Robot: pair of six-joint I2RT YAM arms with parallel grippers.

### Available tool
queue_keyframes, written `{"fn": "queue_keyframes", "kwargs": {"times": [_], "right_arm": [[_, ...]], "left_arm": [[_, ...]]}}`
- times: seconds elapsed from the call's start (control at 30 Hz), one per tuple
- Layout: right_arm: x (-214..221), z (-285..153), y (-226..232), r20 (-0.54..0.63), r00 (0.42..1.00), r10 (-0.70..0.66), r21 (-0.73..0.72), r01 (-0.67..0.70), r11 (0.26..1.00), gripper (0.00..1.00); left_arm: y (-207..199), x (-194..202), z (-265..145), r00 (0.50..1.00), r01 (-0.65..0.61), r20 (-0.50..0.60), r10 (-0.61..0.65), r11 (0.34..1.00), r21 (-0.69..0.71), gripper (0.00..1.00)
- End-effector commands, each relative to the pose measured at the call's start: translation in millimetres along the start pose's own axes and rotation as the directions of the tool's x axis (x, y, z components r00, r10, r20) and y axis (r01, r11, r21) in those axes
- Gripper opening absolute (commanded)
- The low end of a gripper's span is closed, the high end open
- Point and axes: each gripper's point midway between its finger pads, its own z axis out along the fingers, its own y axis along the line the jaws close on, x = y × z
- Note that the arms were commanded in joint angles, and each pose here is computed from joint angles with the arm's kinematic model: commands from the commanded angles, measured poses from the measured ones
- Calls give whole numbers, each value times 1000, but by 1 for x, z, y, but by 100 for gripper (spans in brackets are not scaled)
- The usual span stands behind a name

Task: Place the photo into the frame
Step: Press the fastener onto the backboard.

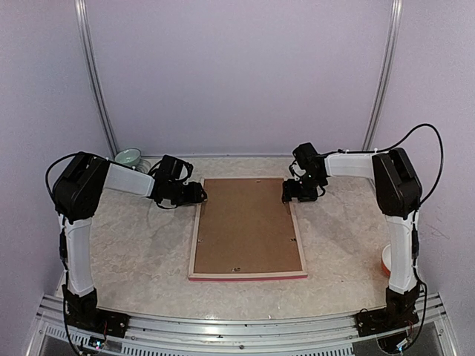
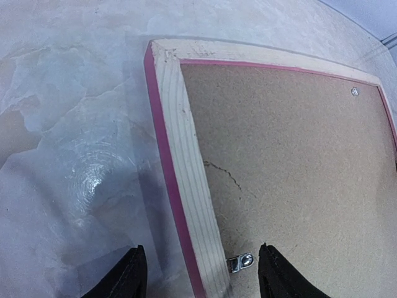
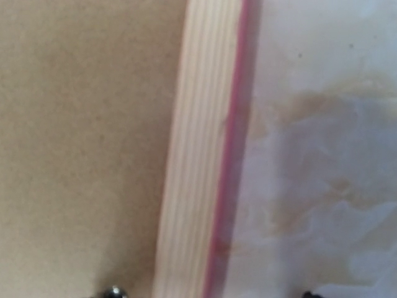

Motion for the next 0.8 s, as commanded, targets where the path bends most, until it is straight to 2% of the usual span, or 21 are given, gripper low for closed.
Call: {"fn": "queue_keyframes", "kwargs": {"times": [0.0,0.4,0.77], "right_arm": [[12,11,-8,-47,999,-2,12,2,1000,70],[18,13,-13,-66,998,-8,36,10,999,64],[21,15,-15,-73,997,-8,42,11,999,53]], "left_arm": [[3,4,4,1000,3,-6,-3,1000,6,61],[3,4,4,1000,2,-6,-2,1000,6,61],[3,3,4,1000,2,-3,-2,1000,7,61]]}}
